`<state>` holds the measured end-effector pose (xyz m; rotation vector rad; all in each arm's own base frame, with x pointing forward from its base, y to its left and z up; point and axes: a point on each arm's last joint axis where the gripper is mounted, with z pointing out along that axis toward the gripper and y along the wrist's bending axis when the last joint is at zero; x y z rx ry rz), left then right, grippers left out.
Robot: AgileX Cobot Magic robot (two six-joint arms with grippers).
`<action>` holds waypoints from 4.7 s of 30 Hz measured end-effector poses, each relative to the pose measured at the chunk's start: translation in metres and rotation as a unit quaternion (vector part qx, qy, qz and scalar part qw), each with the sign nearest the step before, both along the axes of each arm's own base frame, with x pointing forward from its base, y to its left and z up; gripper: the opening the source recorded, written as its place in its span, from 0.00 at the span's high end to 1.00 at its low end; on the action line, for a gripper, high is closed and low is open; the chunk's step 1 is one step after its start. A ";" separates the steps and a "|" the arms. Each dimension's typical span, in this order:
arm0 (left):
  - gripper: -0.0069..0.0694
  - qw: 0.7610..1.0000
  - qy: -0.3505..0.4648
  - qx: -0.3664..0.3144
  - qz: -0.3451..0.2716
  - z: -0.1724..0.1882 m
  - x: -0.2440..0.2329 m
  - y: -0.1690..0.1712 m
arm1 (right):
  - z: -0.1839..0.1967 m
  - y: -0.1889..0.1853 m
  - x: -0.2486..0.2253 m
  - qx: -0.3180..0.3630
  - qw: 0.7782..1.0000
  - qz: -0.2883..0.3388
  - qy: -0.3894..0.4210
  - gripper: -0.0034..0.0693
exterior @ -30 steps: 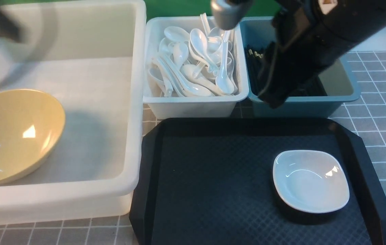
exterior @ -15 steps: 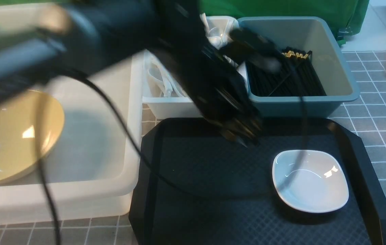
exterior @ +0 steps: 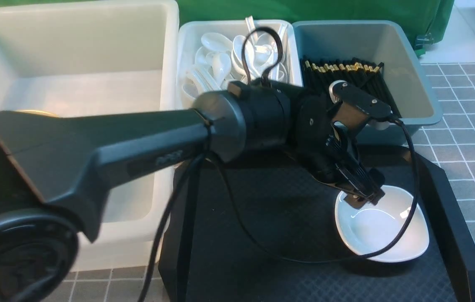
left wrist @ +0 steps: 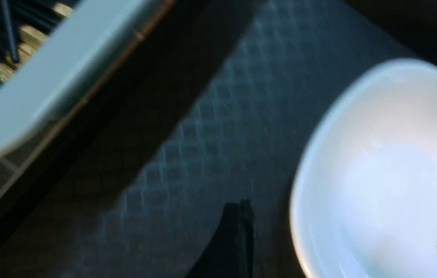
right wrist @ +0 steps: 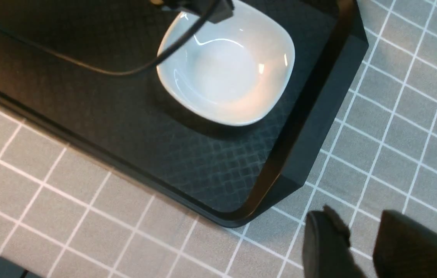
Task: On grey table put chopsticks spoon bowls plates into blue grey white boxes.
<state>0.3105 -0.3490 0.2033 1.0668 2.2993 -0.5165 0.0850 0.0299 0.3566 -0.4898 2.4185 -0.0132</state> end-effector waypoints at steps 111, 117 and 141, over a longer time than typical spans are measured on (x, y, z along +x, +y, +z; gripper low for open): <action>0.92 0.944 -0.060 0.040 0.321 0.181 -0.164 0.340 | 0.064 0.070 0.035 0.073 0.947 0.228 -0.214 0.87; 0.92 0.925 -0.167 0.002 0.342 0.151 -0.221 0.338 | 0.048 0.061 0.024 0.101 0.941 0.222 -0.233 0.86; 0.92 0.883 -0.306 -0.037 0.355 0.112 -0.285 0.338 | 0.028 0.049 0.005 0.169 0.905 0.231 -0.316 0.85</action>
